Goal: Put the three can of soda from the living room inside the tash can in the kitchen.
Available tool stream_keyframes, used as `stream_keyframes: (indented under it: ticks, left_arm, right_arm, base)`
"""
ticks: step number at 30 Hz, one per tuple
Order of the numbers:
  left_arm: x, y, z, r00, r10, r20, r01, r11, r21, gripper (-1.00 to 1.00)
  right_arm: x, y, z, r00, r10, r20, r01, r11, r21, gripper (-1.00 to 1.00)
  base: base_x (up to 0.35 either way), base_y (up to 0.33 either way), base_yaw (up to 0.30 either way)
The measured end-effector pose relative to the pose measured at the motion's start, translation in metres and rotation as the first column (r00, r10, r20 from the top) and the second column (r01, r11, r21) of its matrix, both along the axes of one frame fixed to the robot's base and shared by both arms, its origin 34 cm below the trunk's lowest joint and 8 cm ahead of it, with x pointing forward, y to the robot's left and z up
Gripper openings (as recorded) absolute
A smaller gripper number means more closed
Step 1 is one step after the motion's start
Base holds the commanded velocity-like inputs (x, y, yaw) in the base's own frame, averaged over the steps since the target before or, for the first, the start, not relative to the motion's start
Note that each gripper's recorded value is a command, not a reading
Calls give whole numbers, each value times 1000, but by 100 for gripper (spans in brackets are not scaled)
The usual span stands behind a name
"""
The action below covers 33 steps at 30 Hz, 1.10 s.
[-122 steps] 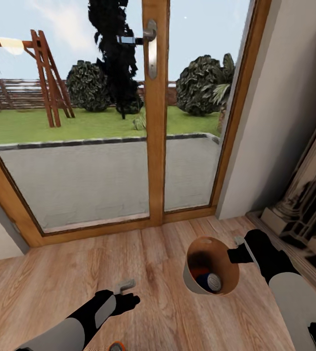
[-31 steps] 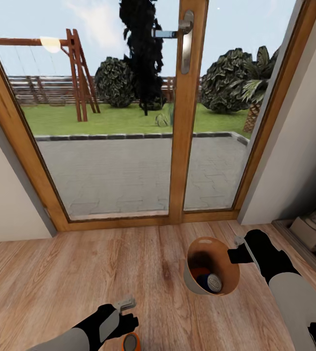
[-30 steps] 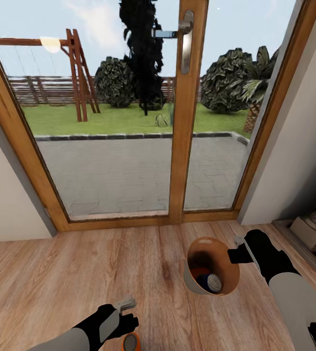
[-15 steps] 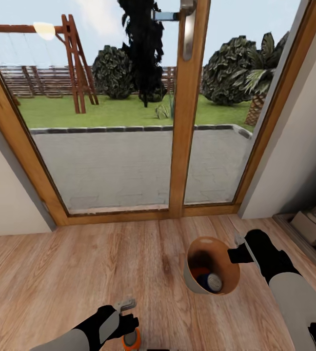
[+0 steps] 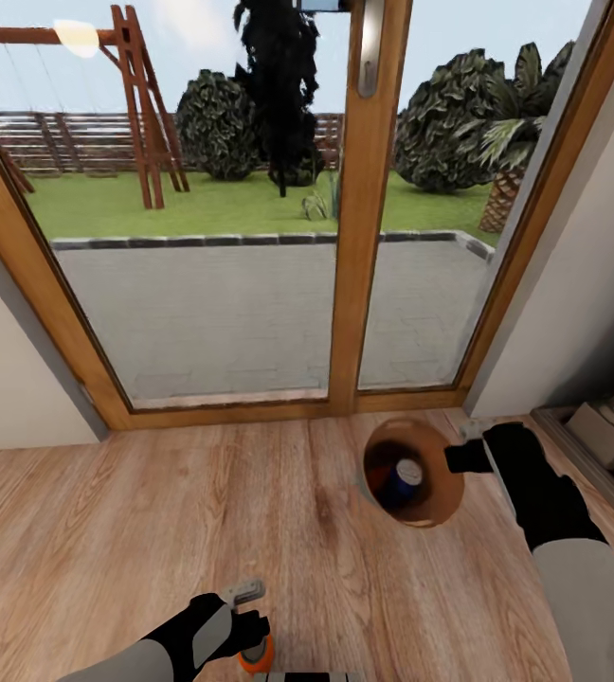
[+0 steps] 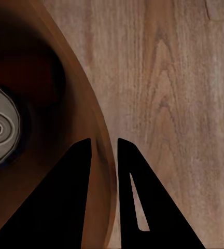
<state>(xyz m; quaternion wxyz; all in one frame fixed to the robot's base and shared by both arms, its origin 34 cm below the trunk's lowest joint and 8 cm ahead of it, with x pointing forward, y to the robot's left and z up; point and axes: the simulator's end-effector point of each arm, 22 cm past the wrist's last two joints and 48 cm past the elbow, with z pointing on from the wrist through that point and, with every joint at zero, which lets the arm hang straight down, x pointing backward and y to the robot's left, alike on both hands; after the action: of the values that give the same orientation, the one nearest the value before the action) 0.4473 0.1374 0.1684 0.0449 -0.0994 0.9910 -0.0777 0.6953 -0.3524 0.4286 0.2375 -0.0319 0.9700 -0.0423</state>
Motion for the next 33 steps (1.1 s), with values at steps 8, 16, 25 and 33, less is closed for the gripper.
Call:
stream_keyframes:
  ticks: [8, 16, 25, 33]
  left_arm:
    - [1, -1, 0, 1000, -1, 3, 1, 1000, -3, 100]
    - [1, -2, 0, 1000, -2, 3, 2, 1000, -5, 100]
    - [3, -3, 1, 1000, 0, 12, 0, 1000, -6, 100]
    - [14, -3, 3, 998, 13, 59, -12, 1000, -2, 100]
  right_arm:
    - [-1, 5, 7, 1000, 10, 28, -10, 1000, 3, -100]
    - [-2, 6, 6, 1000, 13, 29, -13, 1000, 3, -100]
    - [-3, 6, 6, 999, 16, 28, -16, 1000, -1, -100]
    - [1, 6, 14, 999, 20, 49, -20, 1000, -9, -100]
  base:
    - [0, 0, 0]
    - [0, 0, 0]
    - [0, 0, 0]
    - [0, 0, 0]
